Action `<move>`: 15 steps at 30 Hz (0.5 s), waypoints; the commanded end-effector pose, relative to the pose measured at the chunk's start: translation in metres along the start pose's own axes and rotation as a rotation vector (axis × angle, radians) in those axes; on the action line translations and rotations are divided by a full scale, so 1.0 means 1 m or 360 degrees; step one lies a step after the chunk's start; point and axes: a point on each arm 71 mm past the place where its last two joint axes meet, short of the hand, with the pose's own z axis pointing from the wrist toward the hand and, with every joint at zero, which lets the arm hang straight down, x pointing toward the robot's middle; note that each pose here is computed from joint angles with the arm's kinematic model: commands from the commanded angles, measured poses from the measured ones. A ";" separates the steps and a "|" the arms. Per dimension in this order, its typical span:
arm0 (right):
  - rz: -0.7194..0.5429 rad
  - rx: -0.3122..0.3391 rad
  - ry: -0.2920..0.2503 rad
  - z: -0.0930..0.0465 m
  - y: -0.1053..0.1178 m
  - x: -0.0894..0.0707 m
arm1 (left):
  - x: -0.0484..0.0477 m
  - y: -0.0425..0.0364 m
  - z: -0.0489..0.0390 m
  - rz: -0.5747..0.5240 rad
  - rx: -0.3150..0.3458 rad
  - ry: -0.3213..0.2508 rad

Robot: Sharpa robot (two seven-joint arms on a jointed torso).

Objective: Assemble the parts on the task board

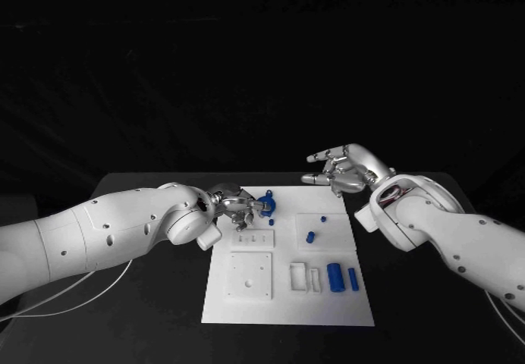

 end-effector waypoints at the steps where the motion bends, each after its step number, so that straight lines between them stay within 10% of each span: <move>1: 0.0139 -0.0018 -0.0057 0.002 -0.006 -0.014 | -0.0032 -0.0003 -0.0006 0.0321 -0.0061 -0.0162; 15: 0.0173 0.0072 -0.0326 0.031 -0.025 -0.066 | 0.0151 0.0036 -0.0054 0.0815 -0.0099 -0.0437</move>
